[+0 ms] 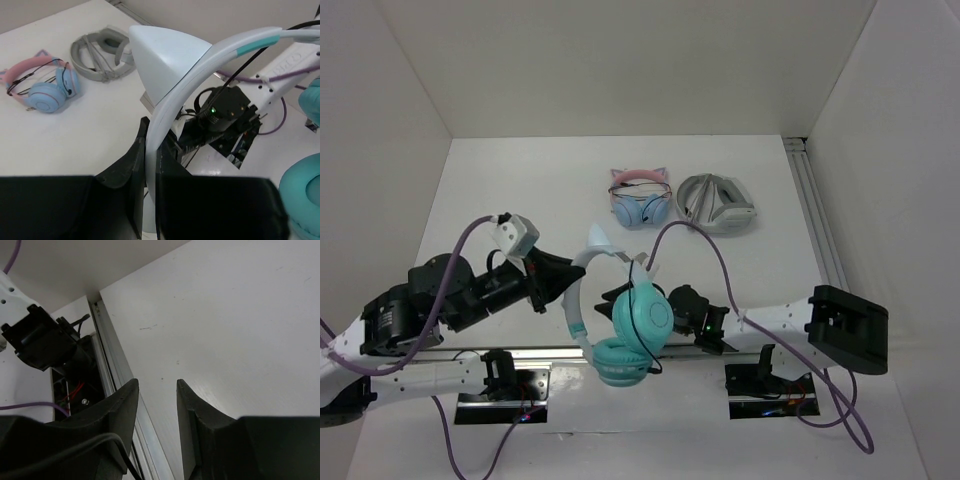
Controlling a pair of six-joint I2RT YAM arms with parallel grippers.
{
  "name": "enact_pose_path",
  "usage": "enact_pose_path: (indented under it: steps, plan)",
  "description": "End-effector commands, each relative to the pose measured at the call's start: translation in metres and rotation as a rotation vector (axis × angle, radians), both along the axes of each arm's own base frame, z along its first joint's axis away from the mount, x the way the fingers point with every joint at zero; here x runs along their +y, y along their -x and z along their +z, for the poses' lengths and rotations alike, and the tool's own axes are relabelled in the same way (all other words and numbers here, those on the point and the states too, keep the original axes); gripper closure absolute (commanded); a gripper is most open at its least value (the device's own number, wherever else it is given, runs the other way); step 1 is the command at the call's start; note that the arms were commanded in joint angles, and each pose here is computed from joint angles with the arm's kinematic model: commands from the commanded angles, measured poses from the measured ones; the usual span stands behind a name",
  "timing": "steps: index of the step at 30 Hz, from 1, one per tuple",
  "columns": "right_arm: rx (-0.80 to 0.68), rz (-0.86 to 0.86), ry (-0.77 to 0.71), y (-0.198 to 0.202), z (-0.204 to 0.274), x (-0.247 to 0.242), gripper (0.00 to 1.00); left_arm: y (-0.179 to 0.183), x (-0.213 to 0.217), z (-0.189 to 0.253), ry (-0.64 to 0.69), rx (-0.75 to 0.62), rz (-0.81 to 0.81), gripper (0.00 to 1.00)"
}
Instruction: Wrap the headphones
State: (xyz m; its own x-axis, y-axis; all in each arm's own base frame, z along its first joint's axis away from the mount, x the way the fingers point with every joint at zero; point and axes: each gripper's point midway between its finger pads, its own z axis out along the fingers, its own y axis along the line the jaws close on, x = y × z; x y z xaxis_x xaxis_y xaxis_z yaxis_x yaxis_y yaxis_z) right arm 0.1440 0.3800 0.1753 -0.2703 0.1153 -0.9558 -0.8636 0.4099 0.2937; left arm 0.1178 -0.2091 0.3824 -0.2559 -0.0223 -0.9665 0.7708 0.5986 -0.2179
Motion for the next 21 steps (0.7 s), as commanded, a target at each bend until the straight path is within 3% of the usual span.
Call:
enact_pose_path:
  steps: [1,7,13,21]
  plan:
    - [0.001,0.055,-0.145,0.005,0.023,0.01,0.56,-0.015,0.016,0.057,0.269,0.013,0.149,1.0]
    - [0.037,0.082,-0.146,0.011,0.001,0.009,0.6,-0.046,0.075,0.067,0.408,0.101,0.504,1.0]
    - [0.099,0.082,-0.111,0.023,-0.036,-0.003,0.91,-0.057,0.125,0.07,0.502,0.145,0.753,1.0]
    - [0.136,0.227,-0.139,0.062,-0.049,0.007,0.96,-0.065,0.148,0.056,0.512,0.186,0.946,1.0]
